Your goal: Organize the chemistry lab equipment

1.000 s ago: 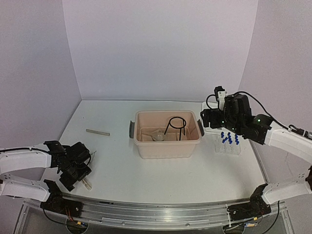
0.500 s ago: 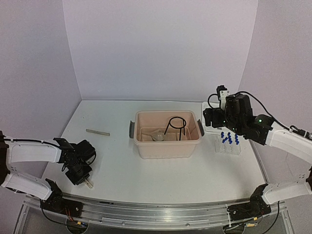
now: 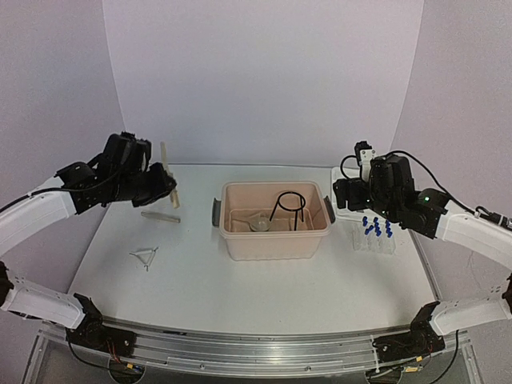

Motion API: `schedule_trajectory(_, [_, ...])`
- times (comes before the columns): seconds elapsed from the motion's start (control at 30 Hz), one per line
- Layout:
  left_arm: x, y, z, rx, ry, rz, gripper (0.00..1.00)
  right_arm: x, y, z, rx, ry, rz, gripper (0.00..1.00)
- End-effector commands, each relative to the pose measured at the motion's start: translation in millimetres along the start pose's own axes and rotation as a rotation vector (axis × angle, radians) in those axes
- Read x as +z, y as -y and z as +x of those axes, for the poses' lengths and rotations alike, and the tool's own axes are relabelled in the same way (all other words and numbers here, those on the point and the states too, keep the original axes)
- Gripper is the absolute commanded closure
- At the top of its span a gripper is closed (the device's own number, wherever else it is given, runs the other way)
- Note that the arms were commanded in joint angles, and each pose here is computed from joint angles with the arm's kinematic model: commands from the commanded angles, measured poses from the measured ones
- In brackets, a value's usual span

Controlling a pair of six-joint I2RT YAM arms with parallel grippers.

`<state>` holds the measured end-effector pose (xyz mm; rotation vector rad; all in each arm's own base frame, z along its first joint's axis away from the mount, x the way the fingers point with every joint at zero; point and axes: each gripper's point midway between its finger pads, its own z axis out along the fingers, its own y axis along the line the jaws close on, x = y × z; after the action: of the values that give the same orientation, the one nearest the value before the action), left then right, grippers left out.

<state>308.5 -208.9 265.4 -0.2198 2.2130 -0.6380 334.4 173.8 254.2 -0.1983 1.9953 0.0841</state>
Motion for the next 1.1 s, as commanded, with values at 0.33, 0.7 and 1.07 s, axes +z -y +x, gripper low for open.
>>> schedule_trajectory(0.33, [71.5, 189.6, 66.0, 1.201, -0.217, 0.748, 1.0, -27.1, -13.9, -19.0, 0.062, 0.059, -0.153, 0.09])
schedule_trajectory(0.7, [132.0, 144.4, 137.9, 1.393, -0.563, 0.745, 1.0, -30.9, -6.2, -16.4, 0.081, 0.053, -0.124, 0.09])
schedule_trajectory(1.07, [146.3, 123.1, 177.9, 1.448, -0.692, 0.74, 0.98, -32.0, -1.1, -14.6, 0.074, 0.045, -0.099, 0.09])
